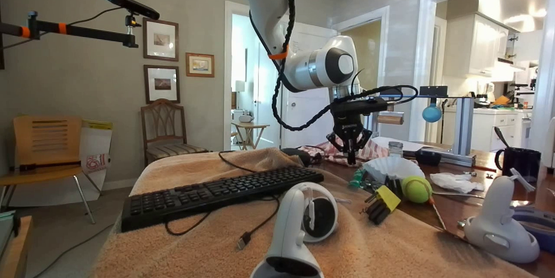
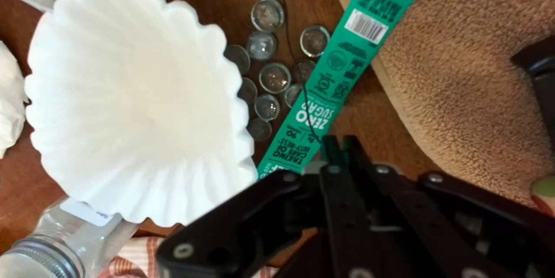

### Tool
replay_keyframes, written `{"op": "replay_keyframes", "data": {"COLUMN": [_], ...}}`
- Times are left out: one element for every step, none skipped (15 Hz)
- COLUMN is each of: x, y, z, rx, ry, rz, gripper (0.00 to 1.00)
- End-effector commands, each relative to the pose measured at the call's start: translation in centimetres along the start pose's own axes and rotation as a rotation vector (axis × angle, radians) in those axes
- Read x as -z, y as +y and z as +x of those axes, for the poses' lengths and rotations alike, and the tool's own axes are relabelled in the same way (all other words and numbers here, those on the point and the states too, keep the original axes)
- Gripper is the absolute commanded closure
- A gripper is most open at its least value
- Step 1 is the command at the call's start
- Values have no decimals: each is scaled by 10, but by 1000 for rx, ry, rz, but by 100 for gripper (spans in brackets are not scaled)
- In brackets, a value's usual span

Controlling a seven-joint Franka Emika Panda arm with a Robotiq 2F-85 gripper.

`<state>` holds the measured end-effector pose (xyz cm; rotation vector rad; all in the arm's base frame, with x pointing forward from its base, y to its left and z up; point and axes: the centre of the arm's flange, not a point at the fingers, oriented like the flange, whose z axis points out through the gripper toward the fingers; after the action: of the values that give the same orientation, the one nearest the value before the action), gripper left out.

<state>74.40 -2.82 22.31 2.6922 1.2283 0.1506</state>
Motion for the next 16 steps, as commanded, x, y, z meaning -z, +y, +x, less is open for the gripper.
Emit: {"op": "replay_keyframes", "data": {"x": [2,2,1,0,-3,-3,-4,-6,-10,-13,-16,-19,-23,-25,-26,-27], "y": [-5,-6,-5,-5,-4,-4,-4,-3,0,2,3,4,5,6,6,6], "z": [2,3,4,4,5,4,3,3,5,6,8,8,8,8,9,8], "rx": [2,4,7,6,9,10,15,17,17,17,21,24,25,24,24,25], "ry": [-5,-6,-4,-5,-6,-7,-8,-10,-10,-8,-2,1,1,3,5,2], "rz": [20,20,22,26,33,34,34,38,42,45,47,53,62,66,65,63], "gripper": [60,53,44,38,29,22,13,7,5,7,11,21,34,44,52,60]}}
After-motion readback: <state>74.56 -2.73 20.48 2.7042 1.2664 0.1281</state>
